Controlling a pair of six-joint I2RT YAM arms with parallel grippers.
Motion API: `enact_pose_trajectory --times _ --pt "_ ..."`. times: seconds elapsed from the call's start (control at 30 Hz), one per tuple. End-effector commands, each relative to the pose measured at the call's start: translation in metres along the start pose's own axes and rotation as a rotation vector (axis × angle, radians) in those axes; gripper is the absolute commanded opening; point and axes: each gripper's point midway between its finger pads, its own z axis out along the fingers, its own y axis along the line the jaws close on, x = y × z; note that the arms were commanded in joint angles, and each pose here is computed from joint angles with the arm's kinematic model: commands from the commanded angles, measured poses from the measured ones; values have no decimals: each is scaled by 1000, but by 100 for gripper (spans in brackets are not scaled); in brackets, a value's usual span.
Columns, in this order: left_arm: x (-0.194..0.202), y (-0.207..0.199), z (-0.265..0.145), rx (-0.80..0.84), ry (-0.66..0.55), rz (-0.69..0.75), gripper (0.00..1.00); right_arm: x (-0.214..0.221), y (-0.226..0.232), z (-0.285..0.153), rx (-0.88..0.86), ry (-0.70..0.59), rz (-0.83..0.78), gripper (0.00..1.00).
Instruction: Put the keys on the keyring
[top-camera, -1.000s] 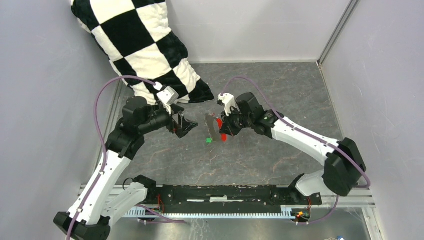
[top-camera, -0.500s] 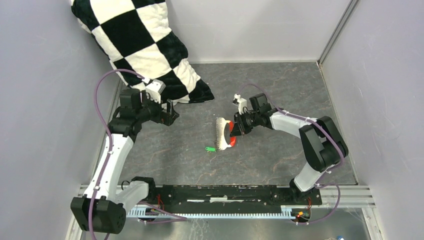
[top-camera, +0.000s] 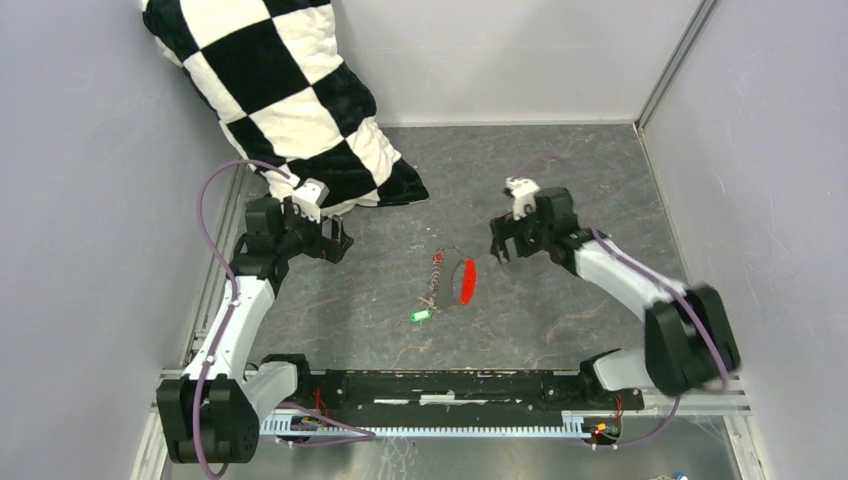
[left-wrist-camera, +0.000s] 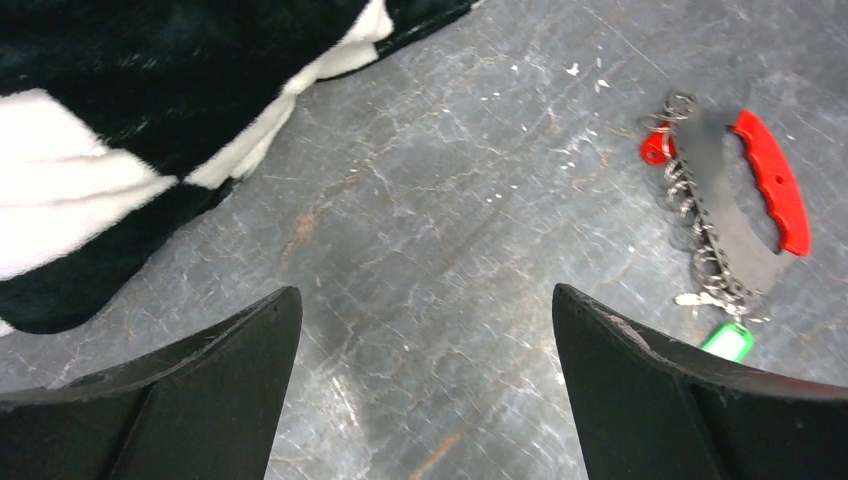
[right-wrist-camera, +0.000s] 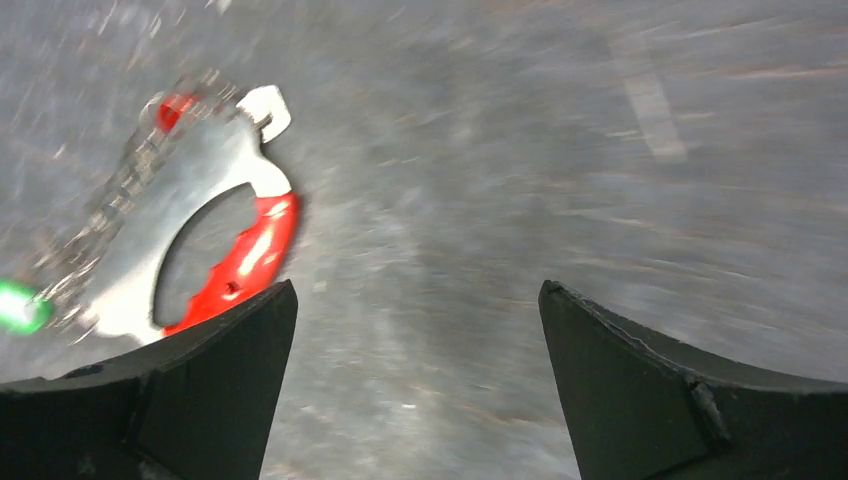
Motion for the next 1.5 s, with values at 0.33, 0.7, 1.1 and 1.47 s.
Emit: enact_pose_trajectory --times 0.33,0.7,1.1,1.47 --pt "0 42 29 -135 -389 56 100 27 -150 -117 920 -565 -51 98" --pt "12 54 25 -223 -560 83 100 49 -158 -114 960 -638 -42 98" --pt "24 81 44 -316 -547 -17 100 67 -161 -117 955 -673 6 98" --pt "33 87 57 -354 -466 -34 100 67 -160 -119 956 -682 2 98"
